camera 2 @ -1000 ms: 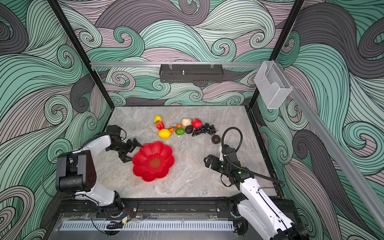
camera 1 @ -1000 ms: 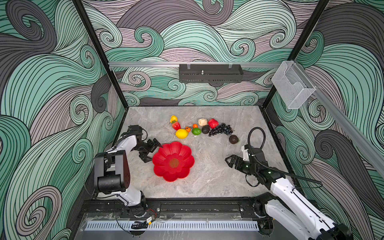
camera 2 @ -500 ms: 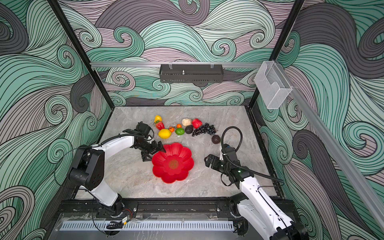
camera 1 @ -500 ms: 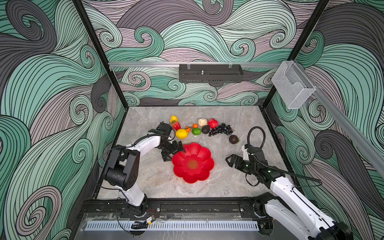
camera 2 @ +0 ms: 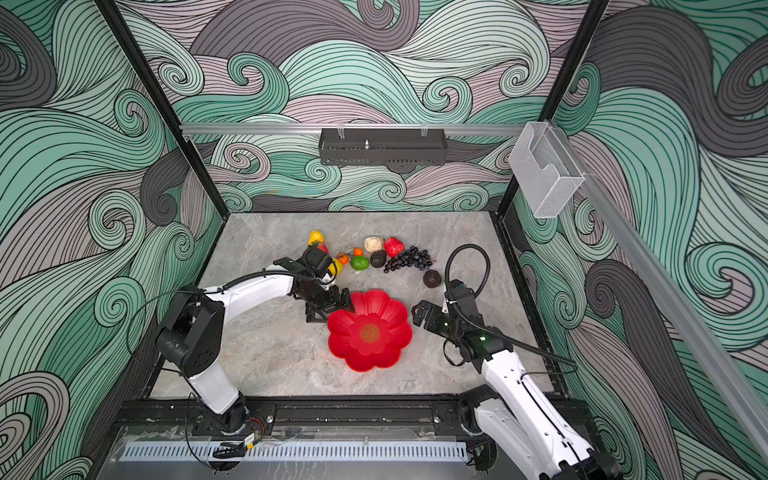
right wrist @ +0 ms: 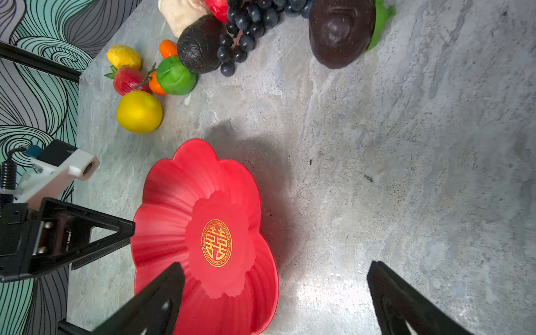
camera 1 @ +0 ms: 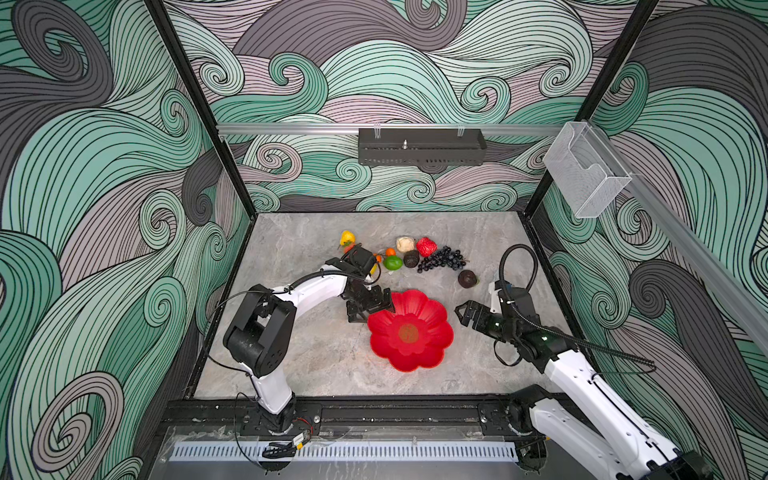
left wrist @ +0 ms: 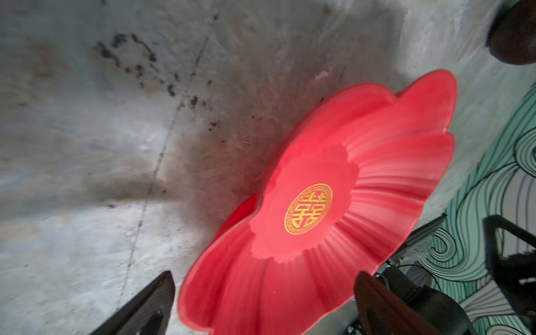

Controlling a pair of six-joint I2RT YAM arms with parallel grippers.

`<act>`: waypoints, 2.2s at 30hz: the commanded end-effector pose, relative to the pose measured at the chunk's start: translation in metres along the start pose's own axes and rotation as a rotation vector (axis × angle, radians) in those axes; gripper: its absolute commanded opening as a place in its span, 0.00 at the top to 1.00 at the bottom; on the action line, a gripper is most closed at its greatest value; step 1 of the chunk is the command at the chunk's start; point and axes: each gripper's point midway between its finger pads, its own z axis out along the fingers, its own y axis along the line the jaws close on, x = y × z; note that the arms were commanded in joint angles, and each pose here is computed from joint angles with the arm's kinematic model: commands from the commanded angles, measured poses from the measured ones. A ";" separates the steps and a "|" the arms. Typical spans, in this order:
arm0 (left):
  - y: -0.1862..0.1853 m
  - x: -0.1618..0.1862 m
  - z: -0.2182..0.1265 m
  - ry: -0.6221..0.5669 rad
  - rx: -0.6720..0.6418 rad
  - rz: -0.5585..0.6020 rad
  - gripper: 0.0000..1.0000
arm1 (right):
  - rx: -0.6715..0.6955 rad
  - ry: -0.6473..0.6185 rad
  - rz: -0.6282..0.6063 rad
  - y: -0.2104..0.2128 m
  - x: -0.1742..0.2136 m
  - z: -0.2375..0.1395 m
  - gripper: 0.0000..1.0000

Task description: Place and organize the fake fruits in the fruit bowl

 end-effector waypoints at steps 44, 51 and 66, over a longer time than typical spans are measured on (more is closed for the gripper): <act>0.103 0.020 -0.226 -0.924 -0.399 0.218 0.01 | 0.113 0.242 -0.374 0.071 -0.187 0.213 0.12; 0.107 0.016 -0.222 -0.901 -0.438 0.211 0.01 | 0.059 0.295 -0.370 0.073 -0.182 0.234 0.18; 0.115 0.018 -0.229 -0.920 -0.476 0.189 0.01 | 0.115 0.321 -0.401 0.057 -0.179 0.260 0.28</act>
